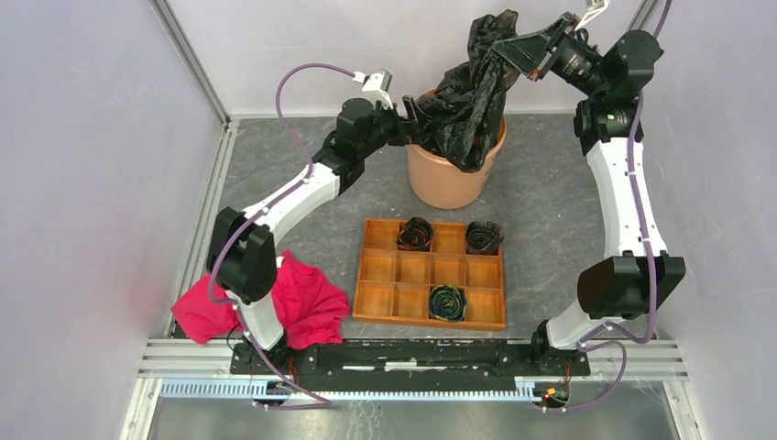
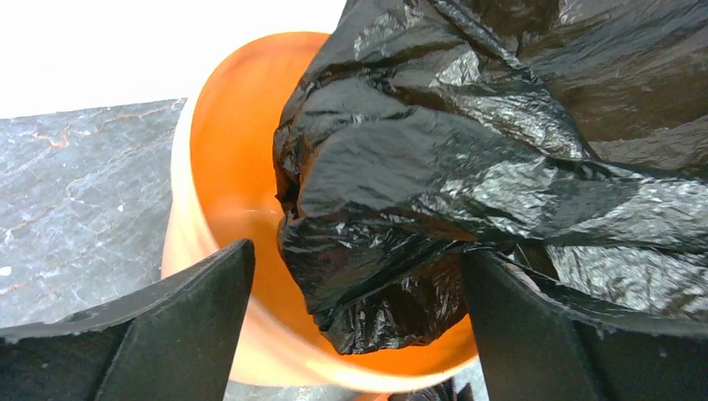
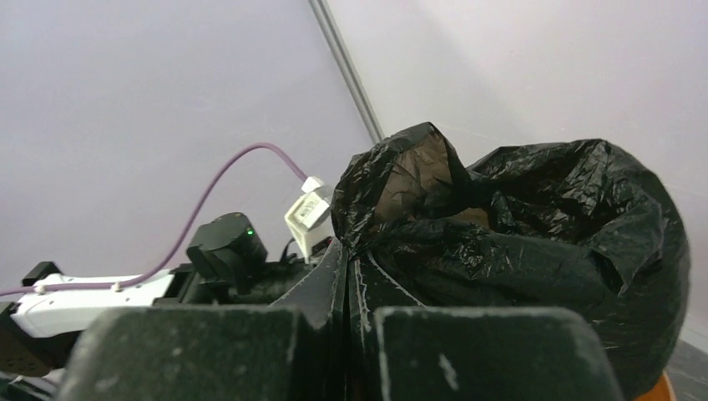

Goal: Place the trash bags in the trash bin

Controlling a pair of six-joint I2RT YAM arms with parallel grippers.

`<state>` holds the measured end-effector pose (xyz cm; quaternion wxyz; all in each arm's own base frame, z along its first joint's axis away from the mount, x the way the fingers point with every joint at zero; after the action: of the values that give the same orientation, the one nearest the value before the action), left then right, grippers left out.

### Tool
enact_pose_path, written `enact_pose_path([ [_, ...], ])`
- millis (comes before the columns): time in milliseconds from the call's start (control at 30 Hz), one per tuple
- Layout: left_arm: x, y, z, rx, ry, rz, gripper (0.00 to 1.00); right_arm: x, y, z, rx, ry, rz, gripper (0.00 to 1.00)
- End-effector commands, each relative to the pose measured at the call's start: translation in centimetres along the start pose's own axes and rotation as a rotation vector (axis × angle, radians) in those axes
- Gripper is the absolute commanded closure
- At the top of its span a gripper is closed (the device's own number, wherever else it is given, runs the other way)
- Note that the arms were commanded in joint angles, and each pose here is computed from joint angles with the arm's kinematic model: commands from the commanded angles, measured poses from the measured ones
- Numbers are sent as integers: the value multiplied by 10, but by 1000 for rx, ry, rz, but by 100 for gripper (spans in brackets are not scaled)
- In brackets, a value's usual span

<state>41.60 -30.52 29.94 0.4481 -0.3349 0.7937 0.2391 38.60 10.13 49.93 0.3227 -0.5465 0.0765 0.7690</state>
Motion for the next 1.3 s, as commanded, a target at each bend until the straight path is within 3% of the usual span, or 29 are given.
enact_pose_path([
  [0,-28,34,-13,-39,48,25,0,-25,10,18,28,94,-62,100],
  [200,-53,72,-6,-107,115,16,0,-20,10,11,56,65,-76,100],
  [300,-67,90,-22,-17,95,-36,0,-17,10,11,47,33,-86,100],
  [400,-74,102,-54,172,42,-83,0,-16,9,15,46,12,-115,100],
  [600,-56,112,-118,359,-176,-126,0,-7,-4,21,109,-85,-171,100],
  [700,-48,126,-143,387,-266,-253,0,3,-17,28,130,-112,-172,100],
  [800,-50,126,-151,318,-244,-321,0,10,-28,36,153,-105,-155,100],
  [1133,-81,87,-141,2,-141,-346,0,21,-34,50,161,-104,-148,99],
  [1267,-81,86,-141,-10,-136,-316,0,21,-32,48,189,-77,-138,100],
])
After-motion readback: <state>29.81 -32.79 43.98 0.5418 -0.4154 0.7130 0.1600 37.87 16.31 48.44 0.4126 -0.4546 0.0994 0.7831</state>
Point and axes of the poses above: each gripper's point midway between its finger pads, its own y axis back along the fingers, its own z axis along the line the jaws close on, x = y × z, the point moved 6 cm from there along y, back along the fingers, and after that the axes turned 1 degree about -y, right-handed, at the moved point
